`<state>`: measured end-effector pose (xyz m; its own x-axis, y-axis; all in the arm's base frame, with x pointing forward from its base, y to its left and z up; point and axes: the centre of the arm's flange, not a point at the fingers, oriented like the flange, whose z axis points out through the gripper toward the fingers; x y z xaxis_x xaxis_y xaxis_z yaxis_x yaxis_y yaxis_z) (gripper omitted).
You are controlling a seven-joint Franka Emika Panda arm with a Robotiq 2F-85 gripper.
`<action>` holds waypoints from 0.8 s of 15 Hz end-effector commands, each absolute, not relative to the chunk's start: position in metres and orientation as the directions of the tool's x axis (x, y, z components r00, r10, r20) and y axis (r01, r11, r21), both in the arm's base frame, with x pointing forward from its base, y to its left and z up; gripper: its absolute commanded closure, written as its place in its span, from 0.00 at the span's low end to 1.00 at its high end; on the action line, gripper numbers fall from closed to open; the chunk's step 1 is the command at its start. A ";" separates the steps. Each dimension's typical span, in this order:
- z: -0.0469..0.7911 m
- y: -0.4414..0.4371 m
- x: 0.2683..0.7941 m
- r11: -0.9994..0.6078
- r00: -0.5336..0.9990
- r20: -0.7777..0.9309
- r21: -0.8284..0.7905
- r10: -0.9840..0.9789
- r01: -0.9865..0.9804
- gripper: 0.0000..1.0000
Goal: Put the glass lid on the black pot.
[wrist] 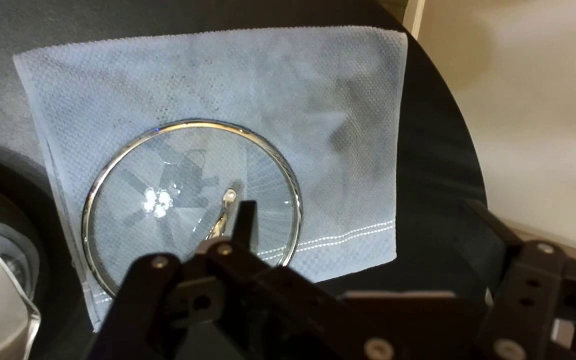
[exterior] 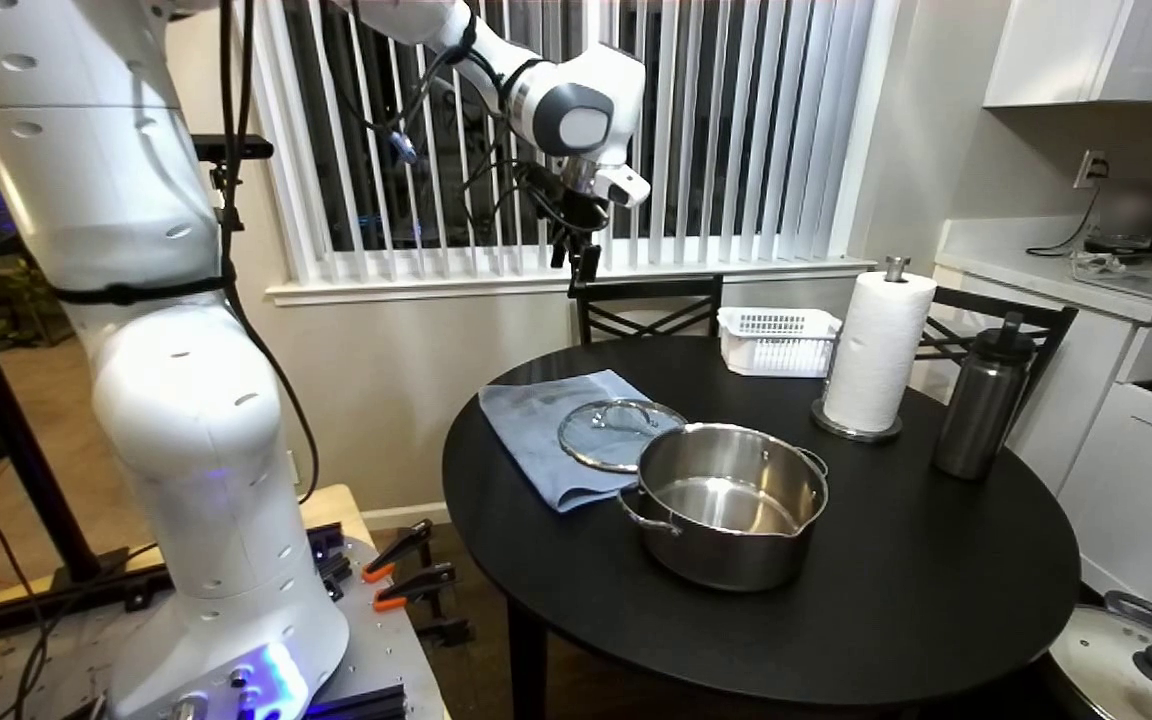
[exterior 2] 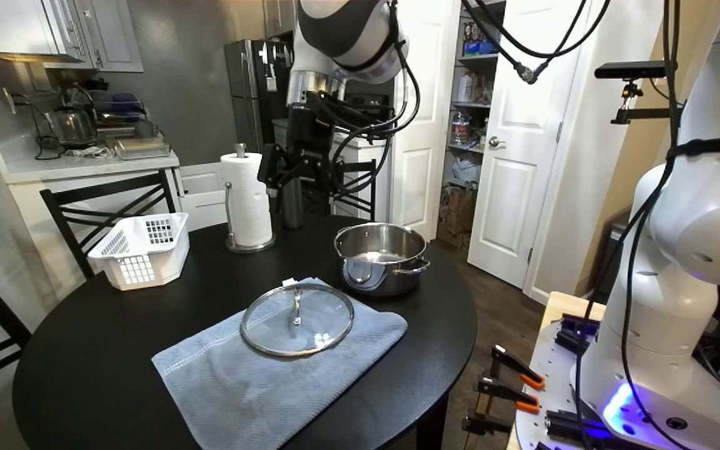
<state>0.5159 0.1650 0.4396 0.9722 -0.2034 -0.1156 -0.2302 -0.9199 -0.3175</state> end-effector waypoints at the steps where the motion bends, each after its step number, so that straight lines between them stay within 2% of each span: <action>1: 0.423 0.177 0.537 -0.893 0.957 -0.107 -0.345 -0.268 -0.289 0.00; 7: 0.381 0.186 0.553 -0.781 0.851 -0.108 -0.350 -0.514 -0.516 0.00; 12: 0.324 0.177 0.570 -0.640 0.683 -0.148 -0.256 -0.715 -0.725 0.00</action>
<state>0.5610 0.1769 0.3545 0.7765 -0.6162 -0.1318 -0.6234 -0.7207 -0.3033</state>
